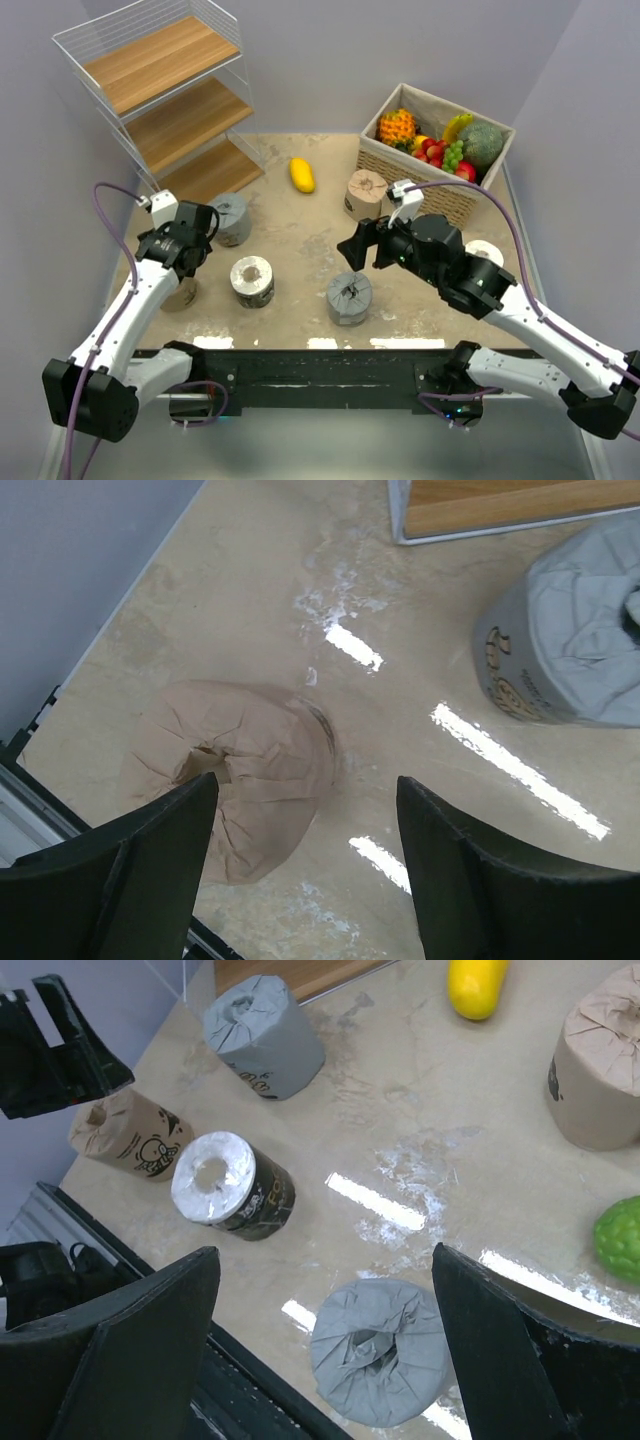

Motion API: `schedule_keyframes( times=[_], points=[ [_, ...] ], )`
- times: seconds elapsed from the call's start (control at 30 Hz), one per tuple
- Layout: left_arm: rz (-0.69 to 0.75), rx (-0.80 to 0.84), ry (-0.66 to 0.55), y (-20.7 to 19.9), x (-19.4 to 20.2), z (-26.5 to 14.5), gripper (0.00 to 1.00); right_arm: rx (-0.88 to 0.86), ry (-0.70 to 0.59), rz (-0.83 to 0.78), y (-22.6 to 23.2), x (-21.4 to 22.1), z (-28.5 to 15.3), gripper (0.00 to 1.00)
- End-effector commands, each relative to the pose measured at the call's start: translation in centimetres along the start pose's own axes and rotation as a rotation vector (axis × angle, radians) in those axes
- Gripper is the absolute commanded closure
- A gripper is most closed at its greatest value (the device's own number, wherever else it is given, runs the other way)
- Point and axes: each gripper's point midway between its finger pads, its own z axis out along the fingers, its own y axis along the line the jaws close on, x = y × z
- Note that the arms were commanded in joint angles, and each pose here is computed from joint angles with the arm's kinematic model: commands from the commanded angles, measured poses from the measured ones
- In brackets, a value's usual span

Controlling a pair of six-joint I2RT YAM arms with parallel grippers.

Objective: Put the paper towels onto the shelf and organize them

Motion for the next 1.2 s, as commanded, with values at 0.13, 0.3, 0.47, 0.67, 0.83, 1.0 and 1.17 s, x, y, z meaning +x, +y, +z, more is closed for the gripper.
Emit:
schedule_keyframes(
  times=[0.13,0.3,0.47,0.67,0.83,1.0,1.17],
  points=[
    [-0.084,-0.054,0.005,0.7,1.2,2.8,0.24,-0.054,-0.048,-0.015,0.8,-1.1,-1.0,0.10],
    [-0.102,-0.080,0.061,1.1,3.0,4.1,0.24,-0.061,-0.056,-0.014,0.9,-1.3,-1.3,0.10],
    [-0.104,-0.092,0.088,1.2,4.0,4.8,0.27,-0.059,-0.052,-0.015,0.7,-0.9,-1.5,0.10],
    [-0.097,-0.074,0.108,0.7,4.8,5.2,0.37,-0.056,-0.057,-0.011,0.7,-1.0,-1.6,0.11],
    [-0.094,-0.050,0.120,0.4,5.0,5.1,0.51,-0.064,-0.062,0.002,0.9,-1.3,-1.8,0.11],
    [-0.073,0.035,0.124,-0.8,4.7,4.6,0.63,-0.066,-0.062,0.004,1.0,-1.5,-1.9,0.11],
    [-0.022,0.145,0.098,-2.3,3.4,2.8,0.67,-0.068,-0.059,0.005,1.4,-2.0,-1.8,0.11]
  ],
)
